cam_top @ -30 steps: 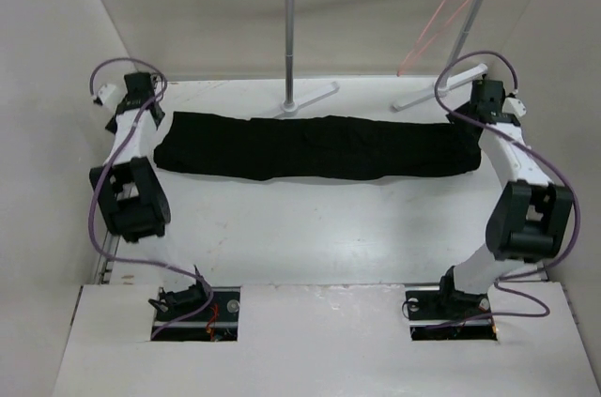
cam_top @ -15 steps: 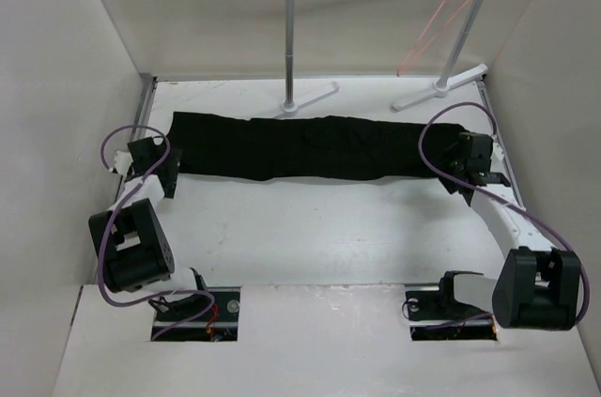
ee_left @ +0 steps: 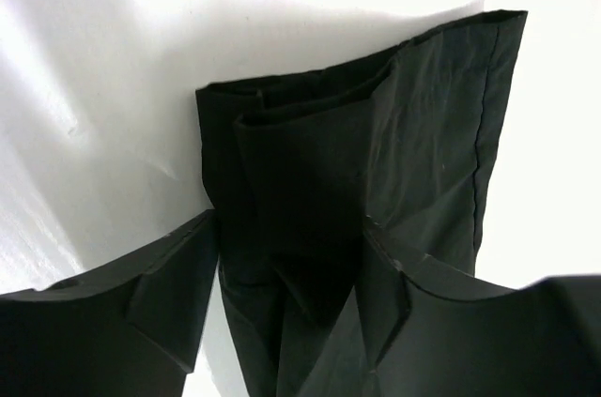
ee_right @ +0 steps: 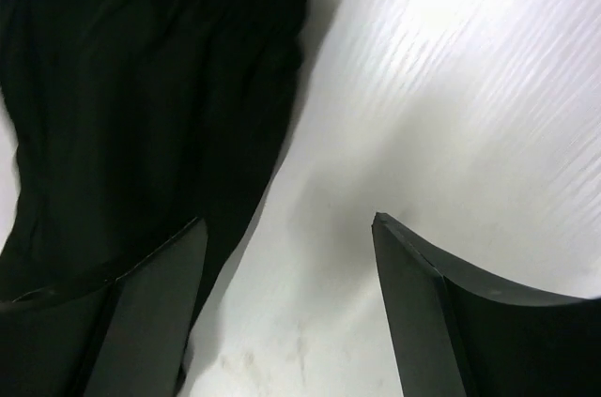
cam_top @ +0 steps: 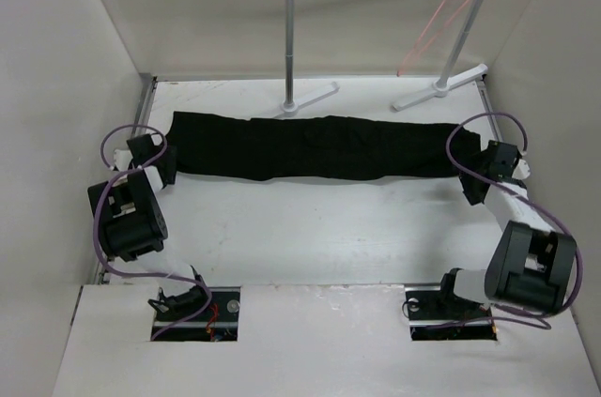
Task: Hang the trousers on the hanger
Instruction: Fold the trousers at the center of the board.
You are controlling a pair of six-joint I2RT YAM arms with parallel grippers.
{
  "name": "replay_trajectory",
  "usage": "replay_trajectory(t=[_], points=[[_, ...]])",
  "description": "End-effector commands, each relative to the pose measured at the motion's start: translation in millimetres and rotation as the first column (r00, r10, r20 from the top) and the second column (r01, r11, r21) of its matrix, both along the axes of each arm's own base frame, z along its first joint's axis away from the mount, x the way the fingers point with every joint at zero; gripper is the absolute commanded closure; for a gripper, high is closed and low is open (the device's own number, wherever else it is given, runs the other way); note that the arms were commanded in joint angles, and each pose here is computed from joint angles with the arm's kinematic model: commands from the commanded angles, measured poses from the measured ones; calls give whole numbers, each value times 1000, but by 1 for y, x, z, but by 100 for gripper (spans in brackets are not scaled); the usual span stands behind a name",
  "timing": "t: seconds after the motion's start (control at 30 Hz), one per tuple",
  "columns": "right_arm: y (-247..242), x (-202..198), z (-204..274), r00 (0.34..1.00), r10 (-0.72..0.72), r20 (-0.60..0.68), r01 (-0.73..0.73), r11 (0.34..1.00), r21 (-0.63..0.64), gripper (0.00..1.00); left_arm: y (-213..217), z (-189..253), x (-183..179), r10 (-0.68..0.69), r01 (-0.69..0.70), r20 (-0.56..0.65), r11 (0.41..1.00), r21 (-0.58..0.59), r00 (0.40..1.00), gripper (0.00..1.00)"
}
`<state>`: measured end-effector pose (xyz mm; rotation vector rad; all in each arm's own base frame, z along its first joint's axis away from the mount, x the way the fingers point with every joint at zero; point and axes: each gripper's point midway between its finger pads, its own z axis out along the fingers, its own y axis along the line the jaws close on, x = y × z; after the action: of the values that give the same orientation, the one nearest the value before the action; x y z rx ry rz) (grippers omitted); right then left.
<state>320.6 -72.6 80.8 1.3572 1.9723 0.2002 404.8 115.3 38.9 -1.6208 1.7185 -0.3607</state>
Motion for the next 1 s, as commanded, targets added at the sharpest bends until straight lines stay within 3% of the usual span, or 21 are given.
replay_trajectory(t=[0.0,0.3,0.4,0.47,0.63,0.73,0.97], points=[[-24,34,15,996,-34,82,33,999,6,23,15,0,6,38,-38,2,999,21,999,48],[-33,65,-21,999,-40,14,40,999,25,28,16,-17,12,34,-34,-25,999,18,999,64],[-33,70,-27,999,-52,2,52,998,40,39,19,-19,14,38,-37,-28,999,20,999,73],[-32,76,-34,998,-60,-4,60,996,62,57,23,-19,15,42,-41,-29,999,19,999,80],[-35,81,-32,996,-92,-19,93,994,64,91,37,-17,10,64,-63,-45,997,34,997,91],[-44,64,-21,990,-140,-15,141,990,15,97,52,-10,0,89,-86,-63,995,48,994,94],[-61,13,-3,970,-242,-4,242,970,-9,99,68,14,-33,137,-121,-121,984,132,983,98]])
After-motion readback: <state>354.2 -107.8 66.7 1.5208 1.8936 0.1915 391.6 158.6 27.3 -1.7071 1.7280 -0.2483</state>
